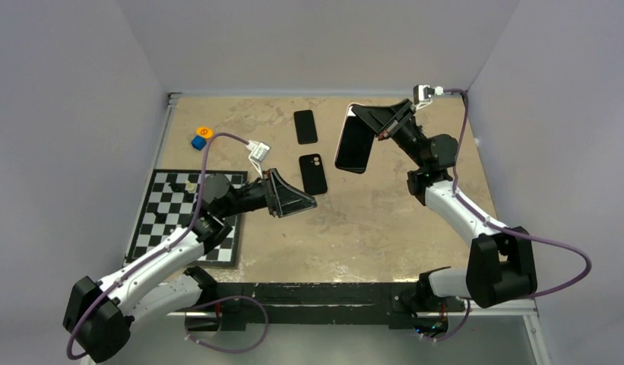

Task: Take the phone out of the phone case
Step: Remove the phone case from the phone.

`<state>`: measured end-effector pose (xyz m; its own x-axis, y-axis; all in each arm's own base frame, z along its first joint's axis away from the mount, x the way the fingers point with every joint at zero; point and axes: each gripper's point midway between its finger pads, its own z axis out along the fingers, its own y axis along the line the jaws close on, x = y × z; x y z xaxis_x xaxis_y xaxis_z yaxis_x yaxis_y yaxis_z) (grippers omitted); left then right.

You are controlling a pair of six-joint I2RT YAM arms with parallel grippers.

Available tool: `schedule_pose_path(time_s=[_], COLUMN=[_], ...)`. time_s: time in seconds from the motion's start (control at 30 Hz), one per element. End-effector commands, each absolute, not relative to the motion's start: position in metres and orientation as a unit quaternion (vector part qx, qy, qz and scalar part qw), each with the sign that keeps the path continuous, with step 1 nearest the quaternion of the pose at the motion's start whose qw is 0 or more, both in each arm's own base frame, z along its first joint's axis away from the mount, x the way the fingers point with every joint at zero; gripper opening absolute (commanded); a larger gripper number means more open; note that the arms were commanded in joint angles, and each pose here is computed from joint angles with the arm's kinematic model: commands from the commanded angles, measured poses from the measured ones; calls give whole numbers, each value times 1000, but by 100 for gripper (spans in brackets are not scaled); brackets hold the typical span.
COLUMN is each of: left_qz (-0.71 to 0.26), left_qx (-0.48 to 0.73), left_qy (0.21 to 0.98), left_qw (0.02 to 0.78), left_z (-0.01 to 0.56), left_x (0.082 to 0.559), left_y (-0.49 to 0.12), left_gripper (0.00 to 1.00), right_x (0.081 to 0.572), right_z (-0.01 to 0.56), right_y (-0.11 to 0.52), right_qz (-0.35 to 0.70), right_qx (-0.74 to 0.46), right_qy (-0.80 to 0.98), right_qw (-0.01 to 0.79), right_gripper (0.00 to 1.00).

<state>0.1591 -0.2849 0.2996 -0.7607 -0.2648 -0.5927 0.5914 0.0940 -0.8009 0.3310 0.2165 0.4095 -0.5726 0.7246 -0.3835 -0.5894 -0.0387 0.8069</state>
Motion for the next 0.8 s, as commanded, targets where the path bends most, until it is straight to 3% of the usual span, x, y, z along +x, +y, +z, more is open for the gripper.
schedule_pose_path(time_s=[0.0, 0.37, 0.57, 0.77], left_qz=[-735, -761, -754, -738], left_qx=[113, 74, 49, 42], left_qy=[594, 579, 593, 612], left_qw=[306, 283, 277, 280], left_z=[357, 384, 377, 368], left_x=[155, 185, 199, 206], left_y=[-295, -324, -331, -334], left_gripper=[53, 53, 46, 46], right_x=[316, 311, 307, 303], right_z=[437, 430, 433, 437], right_y=[215, 220, 220, 221], right_qz=[726, 722, 721, 723], right_qx=[36, 24, 17, 9], right_qy=[496, 515, 514, 511], right_qw=[474, 462, 464, 466], right_gripper=[0, 0, 0, 0])
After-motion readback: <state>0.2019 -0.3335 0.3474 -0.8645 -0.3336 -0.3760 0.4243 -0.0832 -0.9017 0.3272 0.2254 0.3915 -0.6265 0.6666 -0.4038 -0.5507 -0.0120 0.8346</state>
